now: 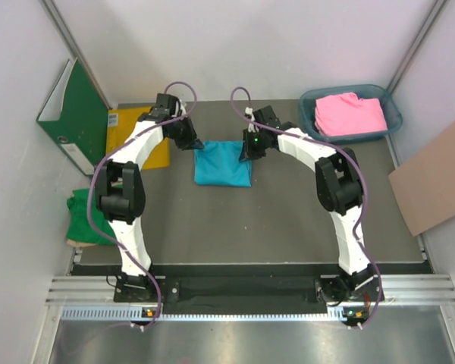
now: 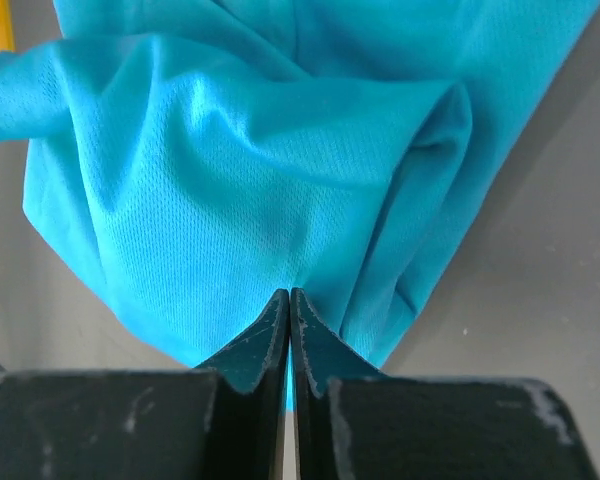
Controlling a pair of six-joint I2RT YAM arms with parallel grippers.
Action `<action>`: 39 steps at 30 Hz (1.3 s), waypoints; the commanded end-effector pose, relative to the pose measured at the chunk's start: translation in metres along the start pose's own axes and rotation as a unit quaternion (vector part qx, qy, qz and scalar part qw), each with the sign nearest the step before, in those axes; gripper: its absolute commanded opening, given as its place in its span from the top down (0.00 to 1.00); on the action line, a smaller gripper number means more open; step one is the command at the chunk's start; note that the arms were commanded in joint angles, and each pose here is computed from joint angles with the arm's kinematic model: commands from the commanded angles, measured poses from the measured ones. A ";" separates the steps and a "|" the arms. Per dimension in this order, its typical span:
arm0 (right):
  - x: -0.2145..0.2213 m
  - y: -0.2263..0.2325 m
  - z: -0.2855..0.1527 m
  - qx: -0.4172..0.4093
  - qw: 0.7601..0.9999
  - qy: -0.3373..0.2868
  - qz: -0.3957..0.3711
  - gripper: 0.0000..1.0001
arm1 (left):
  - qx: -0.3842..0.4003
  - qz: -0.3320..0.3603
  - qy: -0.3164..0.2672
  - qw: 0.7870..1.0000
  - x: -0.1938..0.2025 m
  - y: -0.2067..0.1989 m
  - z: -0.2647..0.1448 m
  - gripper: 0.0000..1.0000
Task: Fold and stack the t-shirts
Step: Smooth out wrinkles on the folded tshirt
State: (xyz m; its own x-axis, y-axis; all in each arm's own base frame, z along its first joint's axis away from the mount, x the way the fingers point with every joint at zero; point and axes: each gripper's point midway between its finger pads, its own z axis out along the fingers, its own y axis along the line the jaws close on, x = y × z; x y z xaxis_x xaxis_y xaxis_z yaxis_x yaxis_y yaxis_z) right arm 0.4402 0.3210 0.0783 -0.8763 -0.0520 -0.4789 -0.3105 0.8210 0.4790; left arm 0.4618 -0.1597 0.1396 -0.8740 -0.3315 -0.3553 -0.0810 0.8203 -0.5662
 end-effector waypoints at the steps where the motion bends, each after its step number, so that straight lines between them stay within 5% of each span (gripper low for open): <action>1: -0.042 0.035 -0.018 -0.047 0.997 -0.050 -0.021 1.00 | 0.062 0.037 0.012 0.997 0.002 -0.043 0.017 1.00; 8: -0.050 0.034 -0.006 -0.049 0.997 -0.051 -0.014 1.00 | 0.009 0.014 0.042 0.999 0.017 -0.022 0.057 1.00; 16: -0.052 0.009 0.029 -0.021 0.999 -0.040 0.010 1.00 | -0.108 0.019 -0.002 0.994 -0.024 0.026 0.082 1.00; 29: -0.052 -0.031 0.062 0.028 0.997 -0.053 0.057 1.00 | -0.116 0.040 -0.051 0.991 -0.060 0.043 0.126 1.00; 33: -0.045 -0.036 0.065 0.032 0.997 -0.043 0.061 1.00 | -0.188 -0.011 -0.066 0.980 -0.075 0.103 0.118 1.00; 39: -0.045 -0.036 0.060 0.033 0.997 -0.048 0.058 1.00 | -0.173 -0.006 -0.118 0.978 -0.117 0.096 0.071 1.00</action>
State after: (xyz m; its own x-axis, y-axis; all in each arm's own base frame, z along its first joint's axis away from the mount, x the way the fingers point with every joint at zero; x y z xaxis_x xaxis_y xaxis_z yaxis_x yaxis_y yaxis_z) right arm 0.5033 0.3357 0.0383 -0.8828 0.0809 -0.4628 -0.1891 0.8406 0.5075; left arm 0.5748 -0.1224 0.0355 -0.8126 -0.3846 -0.4379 -0.2407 0.9057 -0.3488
